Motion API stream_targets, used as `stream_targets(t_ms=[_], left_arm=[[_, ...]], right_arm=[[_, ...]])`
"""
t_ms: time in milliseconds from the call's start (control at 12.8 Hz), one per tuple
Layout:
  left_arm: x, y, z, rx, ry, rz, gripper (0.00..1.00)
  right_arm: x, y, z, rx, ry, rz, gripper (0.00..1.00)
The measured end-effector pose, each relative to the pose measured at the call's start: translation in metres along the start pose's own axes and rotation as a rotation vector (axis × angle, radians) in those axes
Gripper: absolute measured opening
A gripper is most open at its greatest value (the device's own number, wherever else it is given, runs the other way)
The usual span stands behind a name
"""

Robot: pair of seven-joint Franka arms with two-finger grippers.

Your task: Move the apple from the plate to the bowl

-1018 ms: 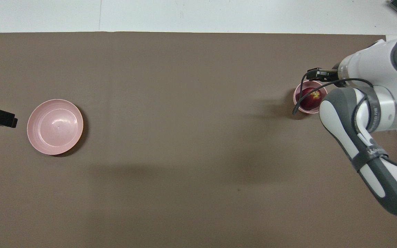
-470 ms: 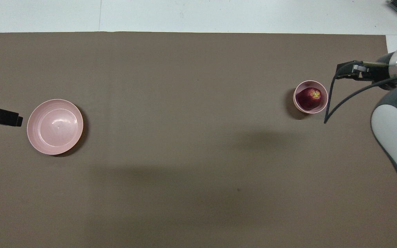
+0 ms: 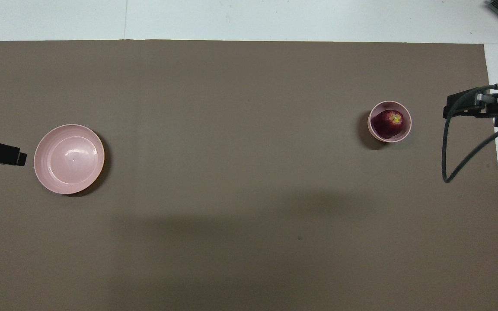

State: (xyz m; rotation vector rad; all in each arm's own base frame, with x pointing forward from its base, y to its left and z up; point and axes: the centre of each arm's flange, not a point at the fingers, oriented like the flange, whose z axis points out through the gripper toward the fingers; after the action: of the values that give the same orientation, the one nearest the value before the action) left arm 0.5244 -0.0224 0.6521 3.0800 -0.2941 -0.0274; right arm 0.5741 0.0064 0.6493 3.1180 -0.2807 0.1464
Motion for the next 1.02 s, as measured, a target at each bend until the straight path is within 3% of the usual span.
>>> stream_targets(t_ms=[470,1018], left_arm=[[-0.005,0.002,0.003,-0.006,-0.043,0.002,1.00],[-0.005,0.000,0.001,-0.006,-0.038,-0.001,1.00]], right_arm=[[-0.035,0.000,-0.031,-0.011,-0.059,-0.020,1.00],[-0.037,0.001,-0.027,-0.014,-0.073,-0.032,1.00]])
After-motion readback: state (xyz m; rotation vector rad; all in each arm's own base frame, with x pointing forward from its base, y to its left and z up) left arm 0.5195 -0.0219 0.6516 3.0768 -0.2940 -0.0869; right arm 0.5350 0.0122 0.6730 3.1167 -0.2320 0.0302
